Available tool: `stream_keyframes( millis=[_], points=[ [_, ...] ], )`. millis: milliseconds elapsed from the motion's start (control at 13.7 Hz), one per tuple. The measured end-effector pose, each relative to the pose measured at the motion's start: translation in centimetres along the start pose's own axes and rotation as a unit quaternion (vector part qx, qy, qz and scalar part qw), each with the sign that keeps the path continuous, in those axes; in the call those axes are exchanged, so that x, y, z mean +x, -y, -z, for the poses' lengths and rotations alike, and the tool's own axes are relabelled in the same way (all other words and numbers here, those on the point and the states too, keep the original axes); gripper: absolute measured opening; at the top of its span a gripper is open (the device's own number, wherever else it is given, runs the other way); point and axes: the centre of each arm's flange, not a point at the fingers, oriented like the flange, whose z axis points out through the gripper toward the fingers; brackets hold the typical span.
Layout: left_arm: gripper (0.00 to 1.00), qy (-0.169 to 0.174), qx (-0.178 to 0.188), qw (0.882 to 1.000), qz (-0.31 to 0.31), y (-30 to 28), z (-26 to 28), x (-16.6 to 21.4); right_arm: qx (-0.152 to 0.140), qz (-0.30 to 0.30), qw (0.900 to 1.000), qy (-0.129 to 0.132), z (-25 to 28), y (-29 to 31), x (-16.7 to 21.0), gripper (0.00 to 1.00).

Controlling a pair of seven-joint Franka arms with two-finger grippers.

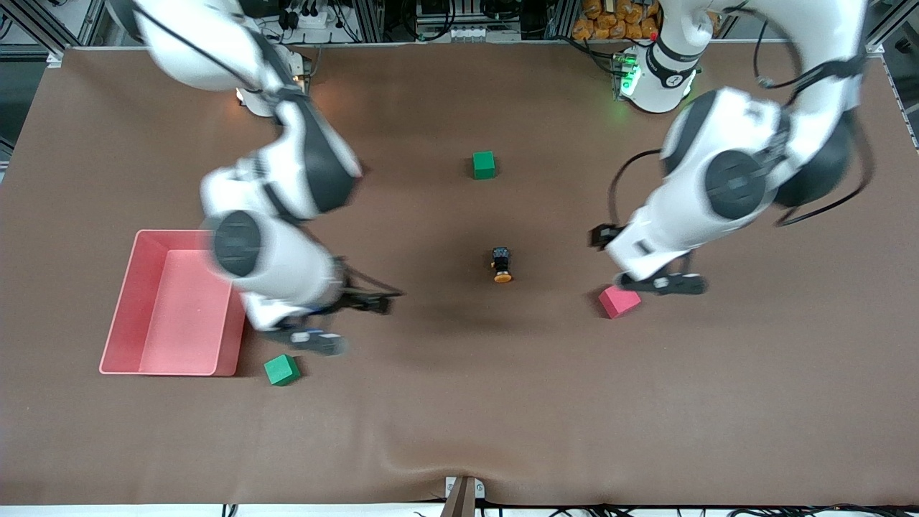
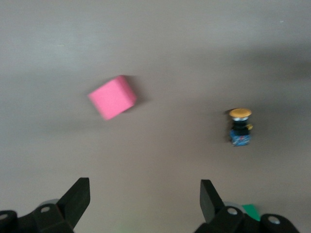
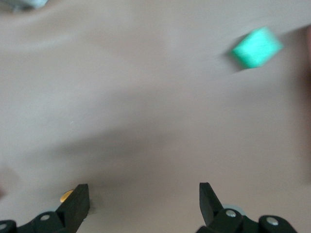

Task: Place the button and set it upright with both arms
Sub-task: 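Withdraw the right gripper while the left gripper reaches the button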

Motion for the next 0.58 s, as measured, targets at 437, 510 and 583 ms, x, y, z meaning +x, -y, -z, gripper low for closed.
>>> stream_keyframes(
  millis=[437, 510, 583],
  points=[
    [1.00, -0.015, -0.030, 0.999, 0.042, -11.2, -9.9, 1.9, 0.019, 0.016, 0.999, 0.032, 11.7, -19.1, 4.8, 1.00],
    [1.00, -0.010, -0.029, 0.999, 0.041, -12.4, -11.4, 1.8, 0.026, 0.035, 0.999, 0.023, 13.5, -21.7, 5.0, 1.00],
    [1.00, -0.005, -0.027, 0.999, 0.037, -13.3, -12.6, 1.8, 0.030, 0.049, 0.998, 0.012, 15.3, -23.7, 4.8, 1.00]
  ],
)
